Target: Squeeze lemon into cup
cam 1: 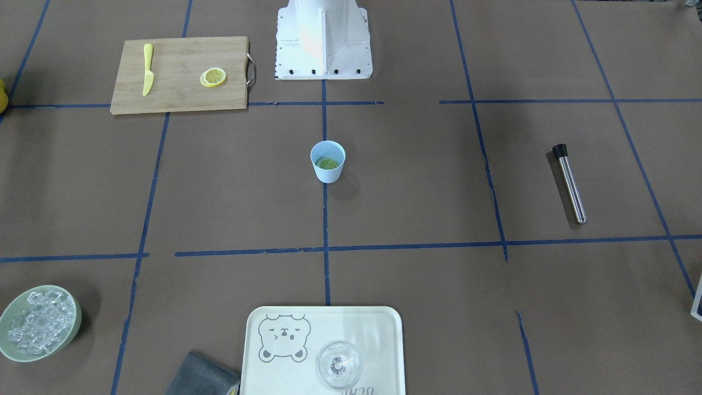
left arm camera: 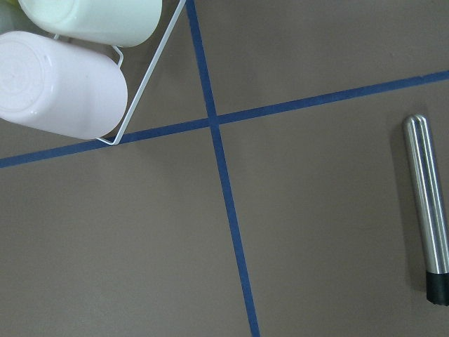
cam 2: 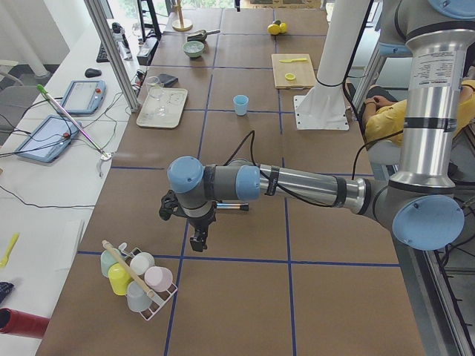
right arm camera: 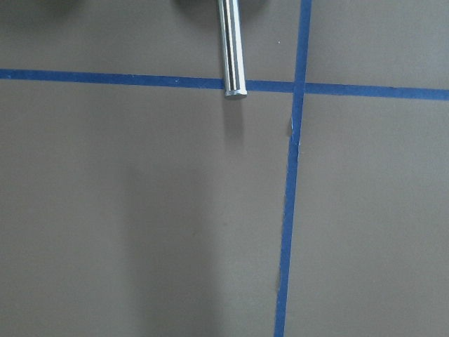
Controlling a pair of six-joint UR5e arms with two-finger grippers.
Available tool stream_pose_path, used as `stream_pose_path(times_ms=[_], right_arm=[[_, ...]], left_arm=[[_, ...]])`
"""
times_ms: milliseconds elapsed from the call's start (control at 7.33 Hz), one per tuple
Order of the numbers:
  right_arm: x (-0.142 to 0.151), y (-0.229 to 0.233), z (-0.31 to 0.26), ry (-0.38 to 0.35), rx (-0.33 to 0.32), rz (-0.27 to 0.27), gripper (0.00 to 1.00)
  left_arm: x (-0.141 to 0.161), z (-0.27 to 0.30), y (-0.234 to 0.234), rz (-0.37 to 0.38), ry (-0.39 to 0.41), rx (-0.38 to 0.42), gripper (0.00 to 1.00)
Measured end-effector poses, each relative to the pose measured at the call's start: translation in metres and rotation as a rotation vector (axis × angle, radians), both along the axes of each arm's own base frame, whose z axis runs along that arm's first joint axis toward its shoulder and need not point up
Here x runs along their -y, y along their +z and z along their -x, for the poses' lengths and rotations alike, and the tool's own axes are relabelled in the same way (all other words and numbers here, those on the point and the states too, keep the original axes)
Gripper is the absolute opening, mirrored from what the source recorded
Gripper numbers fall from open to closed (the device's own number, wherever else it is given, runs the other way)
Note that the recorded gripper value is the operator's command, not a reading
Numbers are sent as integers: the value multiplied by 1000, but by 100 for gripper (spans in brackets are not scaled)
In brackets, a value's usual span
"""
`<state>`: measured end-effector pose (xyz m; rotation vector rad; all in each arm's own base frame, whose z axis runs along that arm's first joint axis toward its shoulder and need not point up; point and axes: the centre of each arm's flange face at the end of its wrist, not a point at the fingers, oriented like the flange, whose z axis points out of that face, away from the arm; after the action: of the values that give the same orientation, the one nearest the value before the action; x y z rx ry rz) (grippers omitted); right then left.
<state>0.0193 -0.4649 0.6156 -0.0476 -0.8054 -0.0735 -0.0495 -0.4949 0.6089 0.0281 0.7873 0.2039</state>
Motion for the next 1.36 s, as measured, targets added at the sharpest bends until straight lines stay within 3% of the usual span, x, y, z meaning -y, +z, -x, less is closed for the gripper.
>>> stream_pose_path(times_ms=[682,1364], right_arm=[[-6,7,-3,-6,-4,-10,100],[-15,12,-30,57,-5,-38,100]], left_arm=[[1,0,3,7,-1,-2,100],[-1,0,5,10,0,-1,100]])
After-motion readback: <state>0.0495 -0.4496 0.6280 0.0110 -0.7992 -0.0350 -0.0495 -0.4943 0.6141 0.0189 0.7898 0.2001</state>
